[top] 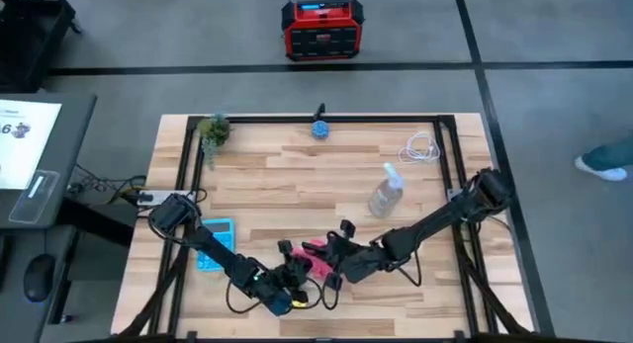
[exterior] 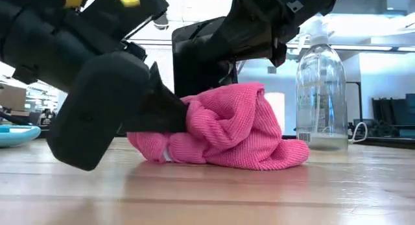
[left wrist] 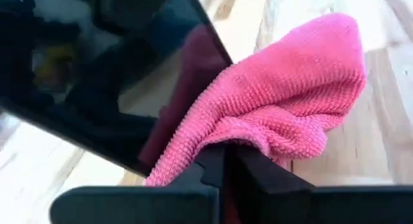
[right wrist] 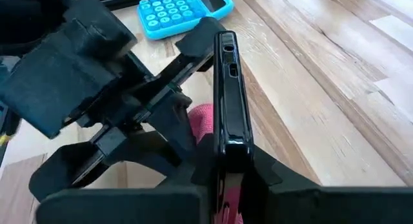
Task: Apply microfiber cloth
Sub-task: Wipe the front of the black cellphone using pink microfiber cloth
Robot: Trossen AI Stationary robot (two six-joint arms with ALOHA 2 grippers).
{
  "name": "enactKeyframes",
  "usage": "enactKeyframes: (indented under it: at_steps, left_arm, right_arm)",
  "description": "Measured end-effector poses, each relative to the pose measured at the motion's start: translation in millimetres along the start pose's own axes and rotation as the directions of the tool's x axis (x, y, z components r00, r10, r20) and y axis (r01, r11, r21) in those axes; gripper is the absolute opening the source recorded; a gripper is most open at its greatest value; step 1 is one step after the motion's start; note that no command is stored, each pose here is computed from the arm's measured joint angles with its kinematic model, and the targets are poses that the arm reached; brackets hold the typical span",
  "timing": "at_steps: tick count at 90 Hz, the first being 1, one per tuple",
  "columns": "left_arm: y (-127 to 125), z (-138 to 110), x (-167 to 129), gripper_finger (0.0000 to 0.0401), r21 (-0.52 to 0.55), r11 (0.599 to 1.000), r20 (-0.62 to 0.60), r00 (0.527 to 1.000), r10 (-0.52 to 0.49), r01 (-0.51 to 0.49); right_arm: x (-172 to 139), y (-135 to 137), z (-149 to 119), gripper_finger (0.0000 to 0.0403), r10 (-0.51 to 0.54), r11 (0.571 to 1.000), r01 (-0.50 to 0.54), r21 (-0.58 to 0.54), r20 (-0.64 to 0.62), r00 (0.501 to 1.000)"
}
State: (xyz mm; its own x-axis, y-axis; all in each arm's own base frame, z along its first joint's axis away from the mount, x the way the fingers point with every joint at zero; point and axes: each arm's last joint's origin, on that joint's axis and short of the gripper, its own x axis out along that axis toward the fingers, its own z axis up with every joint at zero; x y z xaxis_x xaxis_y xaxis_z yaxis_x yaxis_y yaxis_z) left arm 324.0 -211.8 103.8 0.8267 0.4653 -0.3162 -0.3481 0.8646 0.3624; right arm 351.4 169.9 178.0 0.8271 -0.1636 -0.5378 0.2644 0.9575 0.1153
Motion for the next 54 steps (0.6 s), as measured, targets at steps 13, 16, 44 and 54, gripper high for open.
enactKeyframes:
  at_steps: [13, 16, 44, 54]
  left_arm:
    - [-4.4, 23.1, -8.0, 0.0, 0.002, 0.993, 0.104, 0.988, 0.116, -0.117]
    - [-3.9, 24.0, -7.5, 0.0, 0.006, 0.992, 0.106, 0.987, 0.124, -0.126]
    - [9.6, 5.1, 8.2, 0.0, -0.1, 0.989, 0.015, 0.993, 0.115, -0.113]
    - [11.1, -1.0, 8.3, 0.0, -0.11, 0.988, 0.003, 0.994, 0.111, -0.11]
  right_arm:
    - [-0.1, 0.1, -0.2, 0.0021, 0.001, 1.0, -0.001, -0.002, 0.0, 1.0]
    - [-0.1, 0.1, -0.2, 0.0021, 0.0, 1.0, 0.0, -0.002, 0.0, 1.0]
    - [-0.2, -0.2, -0.6, 0.0021, -0.008, 1.0, 0.008, 0.008, 0.002, 1.0]
    - [-0.3, 0.1, -1.0, 0.0021, -0.013, 1.0, 0.013, 0.006, 0.005, 1.0]
